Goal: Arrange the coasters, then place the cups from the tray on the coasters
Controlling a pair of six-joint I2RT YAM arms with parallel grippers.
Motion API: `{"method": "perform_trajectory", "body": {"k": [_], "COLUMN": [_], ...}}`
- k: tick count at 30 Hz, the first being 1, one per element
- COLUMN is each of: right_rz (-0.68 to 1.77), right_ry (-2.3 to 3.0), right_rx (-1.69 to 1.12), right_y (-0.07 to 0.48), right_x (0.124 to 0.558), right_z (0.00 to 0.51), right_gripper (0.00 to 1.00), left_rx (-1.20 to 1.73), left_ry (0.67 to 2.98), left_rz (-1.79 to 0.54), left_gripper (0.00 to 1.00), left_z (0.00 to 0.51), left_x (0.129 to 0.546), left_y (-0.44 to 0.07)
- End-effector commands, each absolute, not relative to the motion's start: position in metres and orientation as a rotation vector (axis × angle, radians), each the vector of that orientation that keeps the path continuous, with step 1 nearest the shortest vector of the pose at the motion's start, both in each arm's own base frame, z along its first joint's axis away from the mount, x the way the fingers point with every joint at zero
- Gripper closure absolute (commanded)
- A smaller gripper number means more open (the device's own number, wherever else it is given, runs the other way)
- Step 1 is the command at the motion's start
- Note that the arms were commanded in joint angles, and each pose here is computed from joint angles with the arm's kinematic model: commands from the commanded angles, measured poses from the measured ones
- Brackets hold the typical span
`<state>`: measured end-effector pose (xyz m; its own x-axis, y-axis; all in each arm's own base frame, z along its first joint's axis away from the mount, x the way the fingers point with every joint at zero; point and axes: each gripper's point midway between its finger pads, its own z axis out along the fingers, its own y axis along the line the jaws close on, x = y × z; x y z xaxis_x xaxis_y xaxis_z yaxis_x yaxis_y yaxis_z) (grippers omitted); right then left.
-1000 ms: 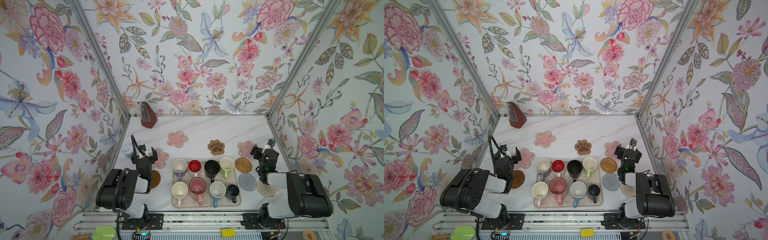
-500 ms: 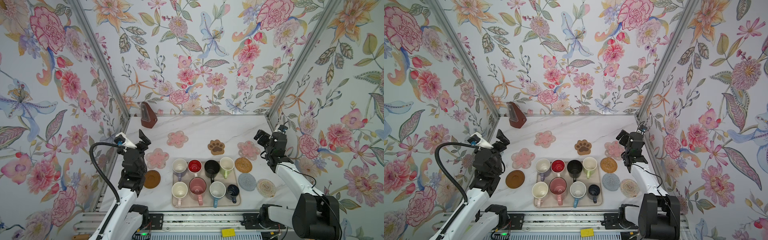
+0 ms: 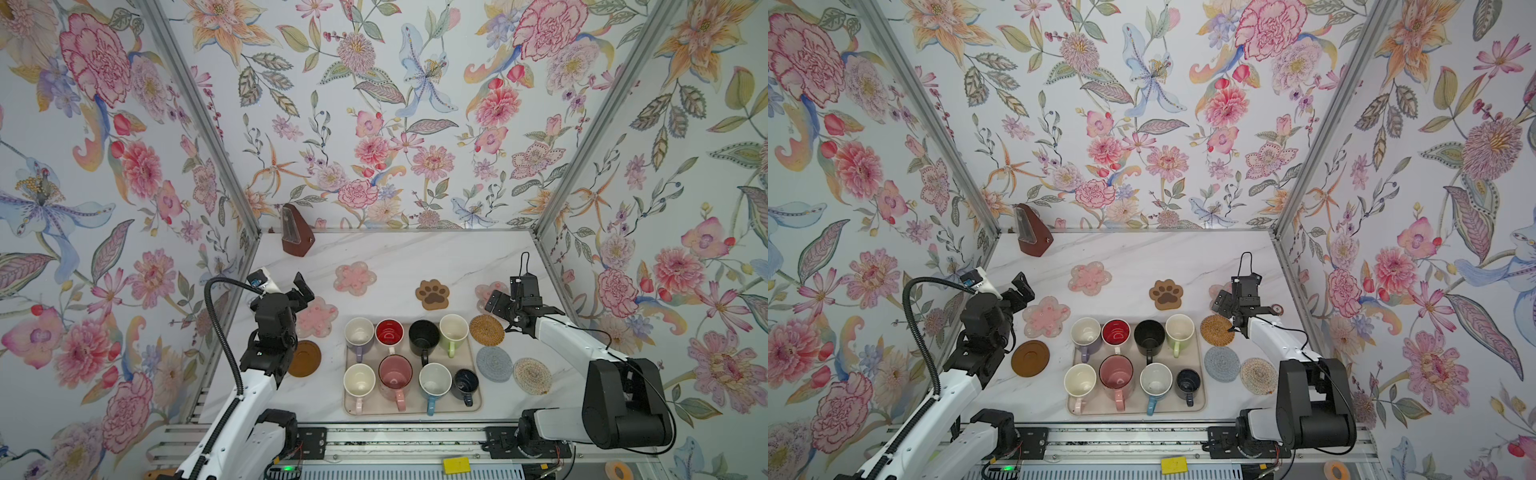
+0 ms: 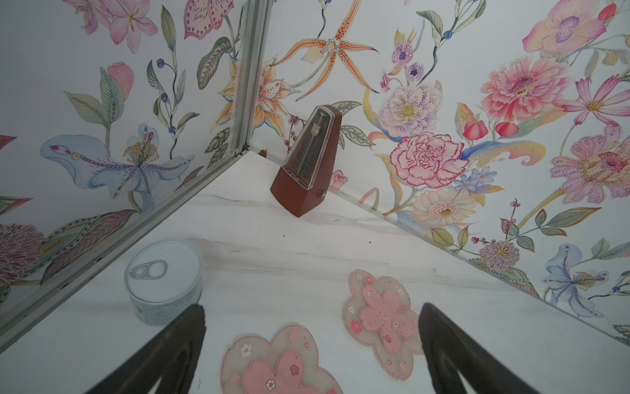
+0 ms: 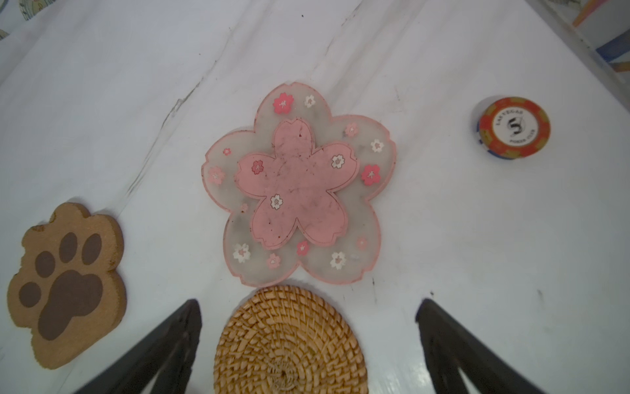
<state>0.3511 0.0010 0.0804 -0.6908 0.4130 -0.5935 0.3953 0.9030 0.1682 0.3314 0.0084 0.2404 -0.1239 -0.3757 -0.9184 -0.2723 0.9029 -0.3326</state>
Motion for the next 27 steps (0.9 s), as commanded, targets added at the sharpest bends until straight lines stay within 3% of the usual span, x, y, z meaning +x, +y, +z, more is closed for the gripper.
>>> {"method": "perform_trajectory", "body": {"k": [1, 27], "right_rz": [0.006, -0.048], "right_ry": [2.476, 2.571], "right_rx": [0.581, 0.629], "right_y": [0.005, 0.018], "right_x": [0.343, 0.353], "right_z": [0.068, 0.028], "right_gripper": [0.01, 0.01], "left_rx": [-0.483, -0.485], "left_ry": [1.661, 1.635], "left_rz": [-0.162, -0.174], "left_gripper": [0.01, 0.01], "left_z": [0.265, 0.267], "left_x": [0.336, 0.333], "left_y": [0.003, 0.003]}}
